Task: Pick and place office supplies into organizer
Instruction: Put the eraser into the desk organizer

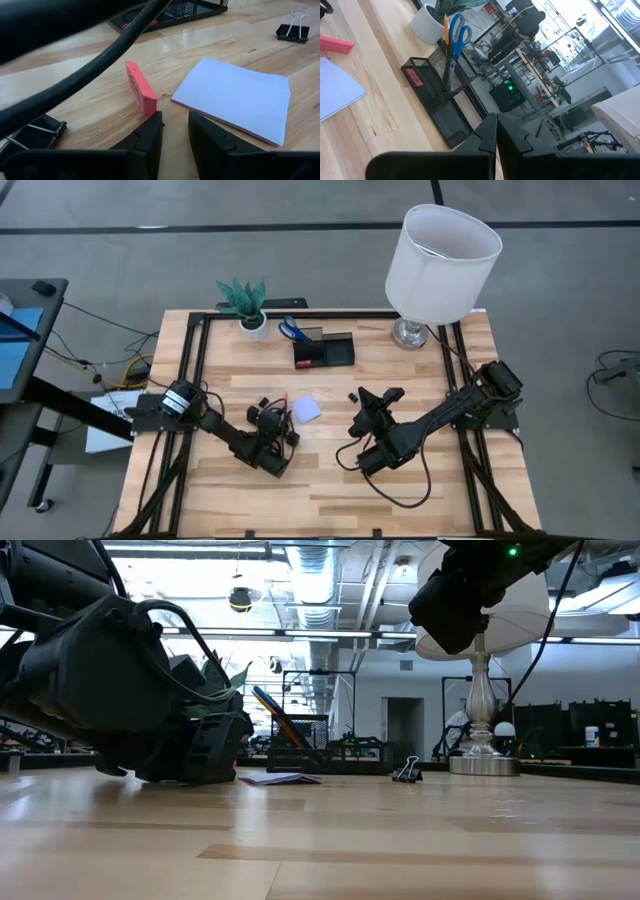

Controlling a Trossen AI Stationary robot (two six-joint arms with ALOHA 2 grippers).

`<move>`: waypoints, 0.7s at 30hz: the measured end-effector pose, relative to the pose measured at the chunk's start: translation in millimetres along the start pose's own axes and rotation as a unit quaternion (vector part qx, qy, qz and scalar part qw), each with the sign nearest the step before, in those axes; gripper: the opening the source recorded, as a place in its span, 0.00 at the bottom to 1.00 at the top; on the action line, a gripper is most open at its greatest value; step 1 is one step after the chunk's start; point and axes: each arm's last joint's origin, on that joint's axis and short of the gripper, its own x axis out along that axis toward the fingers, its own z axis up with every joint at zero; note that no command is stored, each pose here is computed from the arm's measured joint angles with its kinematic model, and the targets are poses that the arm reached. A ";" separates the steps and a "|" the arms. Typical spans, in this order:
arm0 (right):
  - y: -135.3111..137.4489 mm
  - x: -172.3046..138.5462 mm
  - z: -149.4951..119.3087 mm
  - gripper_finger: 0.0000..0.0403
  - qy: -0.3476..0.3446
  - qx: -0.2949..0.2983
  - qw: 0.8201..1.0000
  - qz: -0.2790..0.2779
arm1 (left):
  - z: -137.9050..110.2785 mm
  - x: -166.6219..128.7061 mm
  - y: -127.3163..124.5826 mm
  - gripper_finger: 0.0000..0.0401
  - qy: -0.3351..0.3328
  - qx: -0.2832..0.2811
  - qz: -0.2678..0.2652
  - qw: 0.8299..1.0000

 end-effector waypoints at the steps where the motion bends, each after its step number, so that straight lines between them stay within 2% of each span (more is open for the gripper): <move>1: 0.0 0.0 0.0 0.00 0.000 0.000 1.000 0.000 | -0.2 -0.3 -0.1 0.22 0.000 0.000 -0.001 1.000; 21: -1.7 8.9 0.8 0.00 0.012 0.004 1.000 -0.008 | 6.4 9.7 -1.7 0.22 -0.013 0.021 0.012 1.000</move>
